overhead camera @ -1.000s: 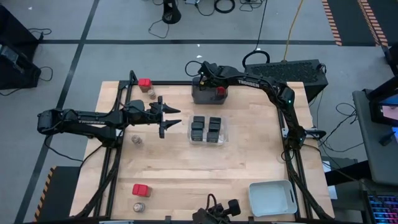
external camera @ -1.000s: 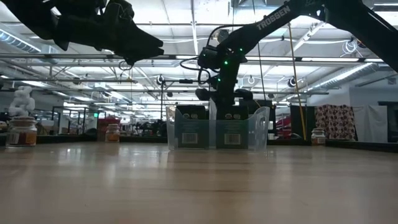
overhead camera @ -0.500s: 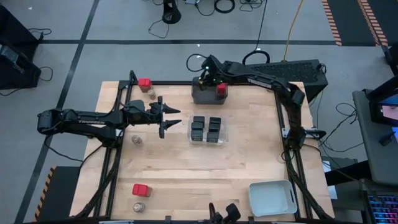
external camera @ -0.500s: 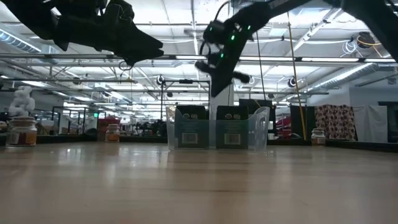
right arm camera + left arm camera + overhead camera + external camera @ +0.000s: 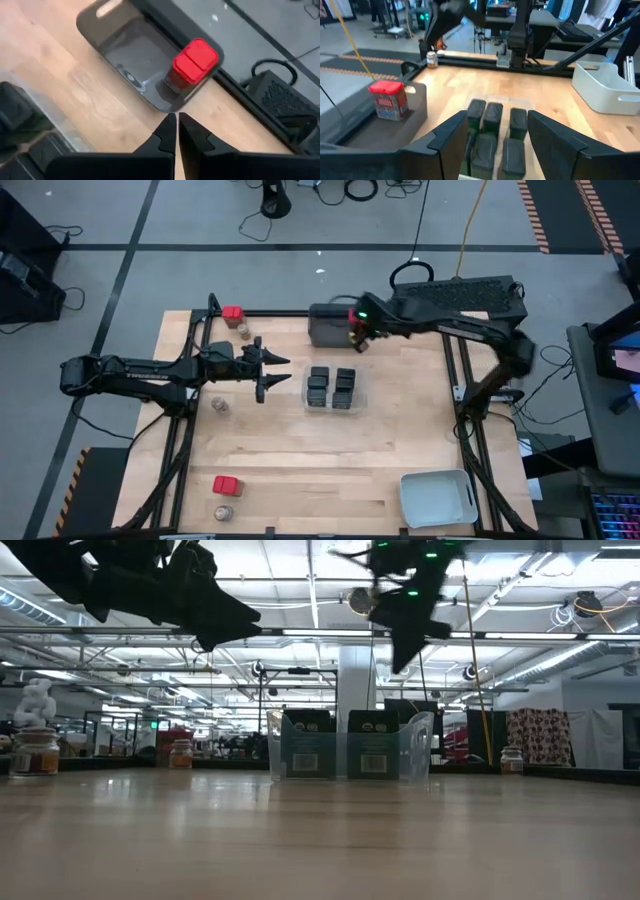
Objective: Sort spices by type
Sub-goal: Put the red seasoning bottle into the gray bin
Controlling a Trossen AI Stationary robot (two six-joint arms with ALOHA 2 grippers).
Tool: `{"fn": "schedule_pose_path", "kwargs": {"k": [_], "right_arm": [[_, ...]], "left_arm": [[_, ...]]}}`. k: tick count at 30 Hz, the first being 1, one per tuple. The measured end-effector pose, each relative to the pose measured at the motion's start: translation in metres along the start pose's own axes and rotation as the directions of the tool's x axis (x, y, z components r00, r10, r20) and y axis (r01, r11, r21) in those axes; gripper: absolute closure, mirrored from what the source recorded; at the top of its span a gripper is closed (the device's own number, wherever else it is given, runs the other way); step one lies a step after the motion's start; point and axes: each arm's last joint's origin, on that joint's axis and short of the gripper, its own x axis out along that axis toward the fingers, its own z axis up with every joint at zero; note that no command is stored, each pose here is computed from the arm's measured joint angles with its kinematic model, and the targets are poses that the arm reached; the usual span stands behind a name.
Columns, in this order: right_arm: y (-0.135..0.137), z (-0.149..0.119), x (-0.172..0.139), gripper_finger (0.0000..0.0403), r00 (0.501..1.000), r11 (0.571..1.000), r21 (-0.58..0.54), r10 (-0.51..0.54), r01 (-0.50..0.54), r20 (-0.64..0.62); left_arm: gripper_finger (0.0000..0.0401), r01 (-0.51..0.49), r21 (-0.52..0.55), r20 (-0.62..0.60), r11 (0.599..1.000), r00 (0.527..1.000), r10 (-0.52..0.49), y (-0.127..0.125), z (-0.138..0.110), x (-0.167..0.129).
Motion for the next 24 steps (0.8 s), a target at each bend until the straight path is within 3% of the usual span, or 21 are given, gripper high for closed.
{"fn": "schedule_pose_path", "kwargs": {"k": [4,9,12,16,24], "right_arm": [[-0.016,-0.04,-0.015,0.0403,0.976,0.988,0.03,0.146,-0.153,0.16],[-0.03,-0.082,-0.028,0.0403,0.867,0.936,-0.045,0.341,-0.349,0.363],[-0.037,-0.102,-0.028,0.0403,0.826,0.925,-0.082,0.37,-0.372,0.424],[-0.041,-0.122,-0.022,0.0403,0.814,0.925,-0.112,0.374,-0.363,0.445],[-0.039,-0.129,-0.007,0.0403,0.819,0.928,-0.161,0.373,-0.336,0.436]], "left_arm": [[0.0189,0.001,-0.01,-0.037,1.0,0.999,-0.001,-0.002,-0.004,0.0],[0.0189,-0.058,-0.111,-0.037,0.992,0.998,0.054,-0.001,-0.004,0.0],[0.0189,-0.119,-0.182,-0.036,0.976,0.993,0.115,0.001,-0.004,0.0],[0.0189,-0.18,-0.277,-0.034,0.944,0.984,0.177,0.003,-0.004,0.0],[0.0189,-0.201,-0.387,-0.022,0.9,0.978,0.209,0.004,0.001,0.0]]}}
